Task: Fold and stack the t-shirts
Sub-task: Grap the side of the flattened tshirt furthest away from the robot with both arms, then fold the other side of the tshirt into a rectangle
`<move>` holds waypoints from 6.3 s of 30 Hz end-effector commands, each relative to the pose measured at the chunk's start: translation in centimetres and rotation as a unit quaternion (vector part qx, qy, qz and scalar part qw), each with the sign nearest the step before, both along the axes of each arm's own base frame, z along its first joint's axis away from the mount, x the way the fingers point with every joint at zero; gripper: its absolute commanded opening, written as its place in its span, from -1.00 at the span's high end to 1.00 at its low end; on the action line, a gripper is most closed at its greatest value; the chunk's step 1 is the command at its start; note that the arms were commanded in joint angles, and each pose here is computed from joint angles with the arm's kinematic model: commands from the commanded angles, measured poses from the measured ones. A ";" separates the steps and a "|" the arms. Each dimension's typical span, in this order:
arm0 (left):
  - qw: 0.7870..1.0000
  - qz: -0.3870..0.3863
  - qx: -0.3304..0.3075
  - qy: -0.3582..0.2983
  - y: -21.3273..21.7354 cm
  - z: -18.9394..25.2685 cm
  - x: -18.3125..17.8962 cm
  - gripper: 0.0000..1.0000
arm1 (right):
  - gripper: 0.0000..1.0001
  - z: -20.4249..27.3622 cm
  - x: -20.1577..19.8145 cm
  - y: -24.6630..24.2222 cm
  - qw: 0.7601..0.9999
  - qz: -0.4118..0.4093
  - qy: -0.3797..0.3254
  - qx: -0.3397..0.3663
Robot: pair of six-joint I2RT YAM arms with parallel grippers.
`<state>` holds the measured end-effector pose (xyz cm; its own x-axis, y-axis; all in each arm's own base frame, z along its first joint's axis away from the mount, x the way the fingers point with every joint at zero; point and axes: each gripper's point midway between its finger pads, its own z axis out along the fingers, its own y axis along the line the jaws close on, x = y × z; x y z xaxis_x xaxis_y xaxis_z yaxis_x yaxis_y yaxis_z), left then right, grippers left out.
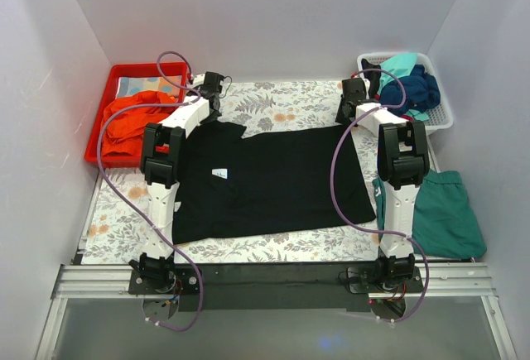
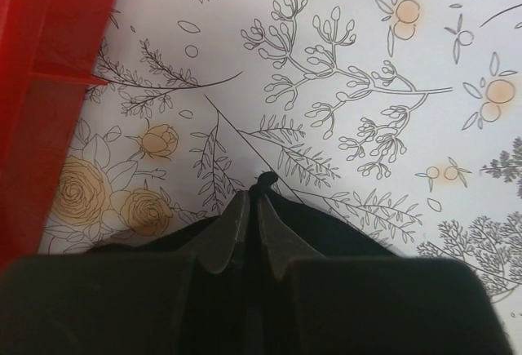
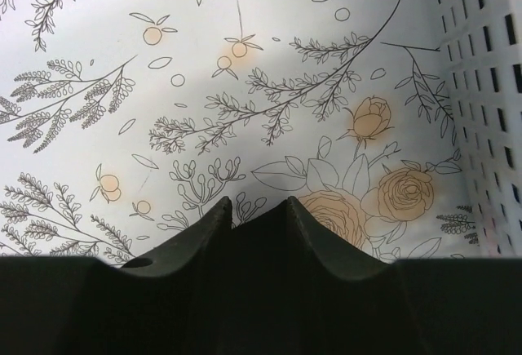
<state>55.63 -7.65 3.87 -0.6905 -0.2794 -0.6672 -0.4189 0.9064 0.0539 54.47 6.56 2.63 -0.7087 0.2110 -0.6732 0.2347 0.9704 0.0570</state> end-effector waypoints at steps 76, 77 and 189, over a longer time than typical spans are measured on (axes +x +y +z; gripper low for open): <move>0.988 0.080 -0.042 -0.123 2.7 15.7 -6.8 1.00 | 0.97 9.0 -11.8 -3.0 0.999 -0.033 -0.013 -0.004; 0.988 0.082 -0.046 -0.125 2.8 15.8 -7.3 1.00 | 0.97 9.4 -12.1 -3.2 0.999 -0.035 -0.018 -0.004; 0.981 0.020 -0.189 0.048 -8.5 3.1 -37.6 0.39 | 0.43 3.3 -23.6 -0.2 0.997 -0.017 0.014 0.075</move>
<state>17.19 -16.26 4.08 -0.7965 -0.4799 -0.3679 -0.4418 0.8772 -0.1878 30.36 6.27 5.92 -0.7337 0.3285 -0.5948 0.2698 0.9443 0.1886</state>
